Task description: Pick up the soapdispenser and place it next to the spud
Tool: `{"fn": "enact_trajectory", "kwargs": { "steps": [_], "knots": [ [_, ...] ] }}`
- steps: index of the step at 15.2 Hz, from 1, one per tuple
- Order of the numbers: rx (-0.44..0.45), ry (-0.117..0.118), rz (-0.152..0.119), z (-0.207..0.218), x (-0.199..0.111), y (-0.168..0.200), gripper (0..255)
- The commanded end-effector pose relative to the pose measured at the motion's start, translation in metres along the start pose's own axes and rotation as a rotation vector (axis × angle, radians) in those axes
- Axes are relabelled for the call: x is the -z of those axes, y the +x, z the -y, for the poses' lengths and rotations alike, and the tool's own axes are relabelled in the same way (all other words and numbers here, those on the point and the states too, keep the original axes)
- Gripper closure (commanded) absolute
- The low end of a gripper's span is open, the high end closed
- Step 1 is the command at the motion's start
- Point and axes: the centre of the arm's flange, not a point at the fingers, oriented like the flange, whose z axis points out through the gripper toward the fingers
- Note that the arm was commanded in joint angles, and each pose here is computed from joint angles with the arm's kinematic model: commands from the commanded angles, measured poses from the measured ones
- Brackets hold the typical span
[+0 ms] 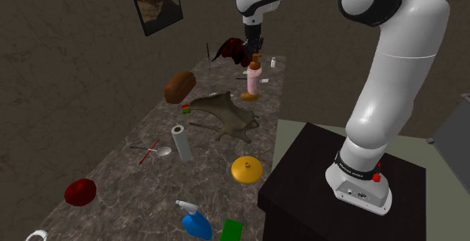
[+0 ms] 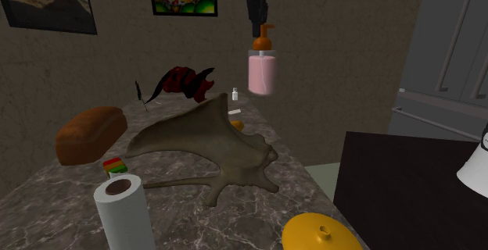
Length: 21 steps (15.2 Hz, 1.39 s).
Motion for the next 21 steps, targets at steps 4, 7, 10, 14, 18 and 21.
{"fn": "enact_trajectory", "kwargs": {
  "steps": [4,7,10,14,18,21],
  "knots": [
    [0.001,0.000,-0.001,-0.066,0.000,0.002,255],
    [0.001,0.000,-0.001,-0.105,0.000,0.004,255],
    [0.001,0.000,-0.001,-0.145,0.000,0.006,255],
    [0.001,0.000,-0.001,-0.197,0.000,0.008,255],
    [0.001,0.000,-0.001,-0.250,0.000,0.010,255],
    [0.001,0.000,-0.001,-0.280,-0.005,0.012,255]
  ]
}}
